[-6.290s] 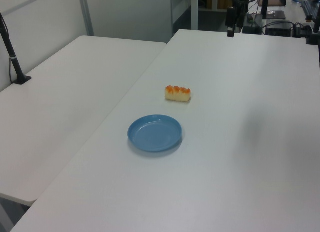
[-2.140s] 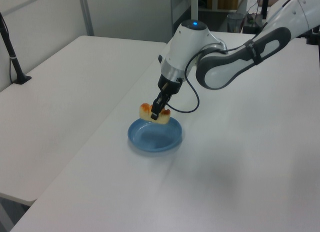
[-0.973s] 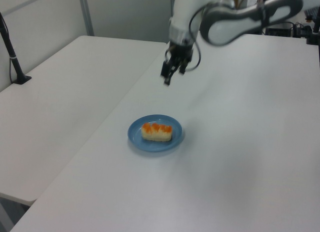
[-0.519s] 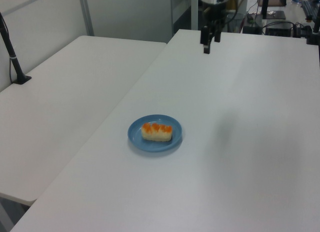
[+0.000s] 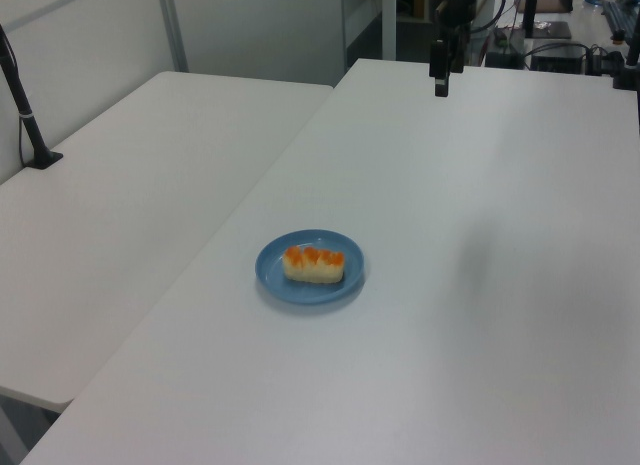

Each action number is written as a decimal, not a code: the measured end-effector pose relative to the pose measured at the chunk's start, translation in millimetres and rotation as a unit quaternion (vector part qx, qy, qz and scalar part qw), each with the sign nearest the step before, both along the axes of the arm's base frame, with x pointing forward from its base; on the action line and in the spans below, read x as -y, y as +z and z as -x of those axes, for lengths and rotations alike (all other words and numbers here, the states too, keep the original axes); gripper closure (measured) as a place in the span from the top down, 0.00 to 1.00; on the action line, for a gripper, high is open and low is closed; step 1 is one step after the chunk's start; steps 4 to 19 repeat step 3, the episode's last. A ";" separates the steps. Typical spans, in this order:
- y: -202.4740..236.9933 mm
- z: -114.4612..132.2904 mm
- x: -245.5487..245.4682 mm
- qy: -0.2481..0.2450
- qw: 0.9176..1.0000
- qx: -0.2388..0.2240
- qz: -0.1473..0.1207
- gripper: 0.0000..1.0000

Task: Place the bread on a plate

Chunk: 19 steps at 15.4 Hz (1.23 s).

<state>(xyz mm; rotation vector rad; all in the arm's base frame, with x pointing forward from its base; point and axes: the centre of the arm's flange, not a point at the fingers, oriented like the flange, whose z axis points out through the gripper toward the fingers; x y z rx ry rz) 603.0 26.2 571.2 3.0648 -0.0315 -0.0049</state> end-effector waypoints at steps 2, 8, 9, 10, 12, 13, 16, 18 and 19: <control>-0.1 0.0 0.7 0.001 1.000 0.000 -0.003 1.00; 0.0 0.2 -0.2 0.001 1.000 -0.001 -0.007 1.00; 0.0 0.2 -0.2 0.001 1.000 -0.001 -0.007 1.00; 0.0 0.2 -0.2 0.001 1.000 -0.001 -0.007 1.00; 0.0 0.2 -0.2 0.001 1.000 -0.001 -0.007 1.00; 0.0 0.2 -0.2 0.001 1.000 -0.001 -0.007 1.00; 0.0 0.2 -0.2 0.001 1.000 -0.001 -0.007 1.00; 0.0 0.2 -0.2 0.001 1.000 -0.001 -0.007 1.00; 0.0 0.2 -0.2 0.001 1.000 -0.001 -0.007 1.00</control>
